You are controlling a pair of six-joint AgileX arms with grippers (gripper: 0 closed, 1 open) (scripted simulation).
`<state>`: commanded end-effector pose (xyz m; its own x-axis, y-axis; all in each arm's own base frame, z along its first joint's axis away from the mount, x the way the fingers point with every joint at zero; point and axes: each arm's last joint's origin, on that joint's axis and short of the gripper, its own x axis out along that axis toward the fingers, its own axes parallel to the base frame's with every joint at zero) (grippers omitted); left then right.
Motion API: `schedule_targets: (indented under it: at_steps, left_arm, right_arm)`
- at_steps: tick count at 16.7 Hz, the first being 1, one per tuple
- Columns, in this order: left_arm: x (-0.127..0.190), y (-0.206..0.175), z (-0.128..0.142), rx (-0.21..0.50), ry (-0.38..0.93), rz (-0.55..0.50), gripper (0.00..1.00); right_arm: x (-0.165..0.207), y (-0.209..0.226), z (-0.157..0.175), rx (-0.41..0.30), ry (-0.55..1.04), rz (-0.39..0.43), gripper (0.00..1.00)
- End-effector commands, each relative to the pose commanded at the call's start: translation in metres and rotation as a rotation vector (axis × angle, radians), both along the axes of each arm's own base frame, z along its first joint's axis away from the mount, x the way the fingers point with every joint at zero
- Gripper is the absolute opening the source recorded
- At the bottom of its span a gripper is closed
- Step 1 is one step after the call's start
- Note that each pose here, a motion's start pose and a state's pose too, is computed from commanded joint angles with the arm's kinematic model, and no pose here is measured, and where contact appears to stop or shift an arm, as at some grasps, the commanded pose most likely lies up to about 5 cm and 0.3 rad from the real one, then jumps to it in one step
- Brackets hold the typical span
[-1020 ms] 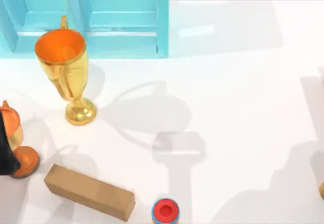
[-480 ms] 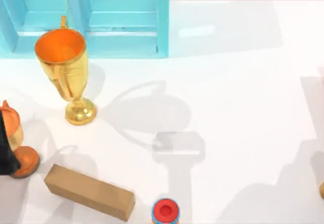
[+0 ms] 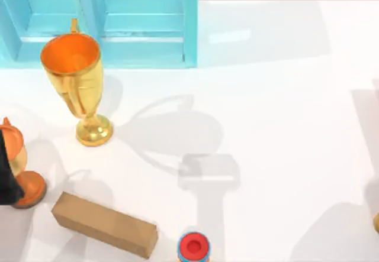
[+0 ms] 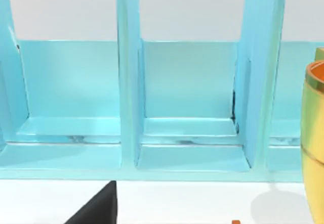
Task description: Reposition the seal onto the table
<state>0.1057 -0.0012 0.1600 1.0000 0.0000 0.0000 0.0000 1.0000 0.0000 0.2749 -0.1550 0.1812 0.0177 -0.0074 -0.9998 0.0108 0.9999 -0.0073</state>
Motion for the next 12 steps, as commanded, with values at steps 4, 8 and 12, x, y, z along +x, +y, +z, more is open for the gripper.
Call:
schedule_targets:
  at_steps: [4,8,12]
  left_arm:
    - [0.000,0.000,0.000,0.000,0.000,0.000,1.00]
    - [0.000,0.000,0.000,0.000,0.000,0.000,1.00]
    - [0.000,0.000,0.000,0.000,0.000,0.000,1.00]
  right_arm:
    - [-0.006,0.007,-0.043,0.008,0.014,0.000,1.00]
    - [-0.008,0.008,-0.049,0.010,0.018,0.000,1.00]
    - [-0.008,0.008,-0.049,0.010,0.018,0.000,0.77]
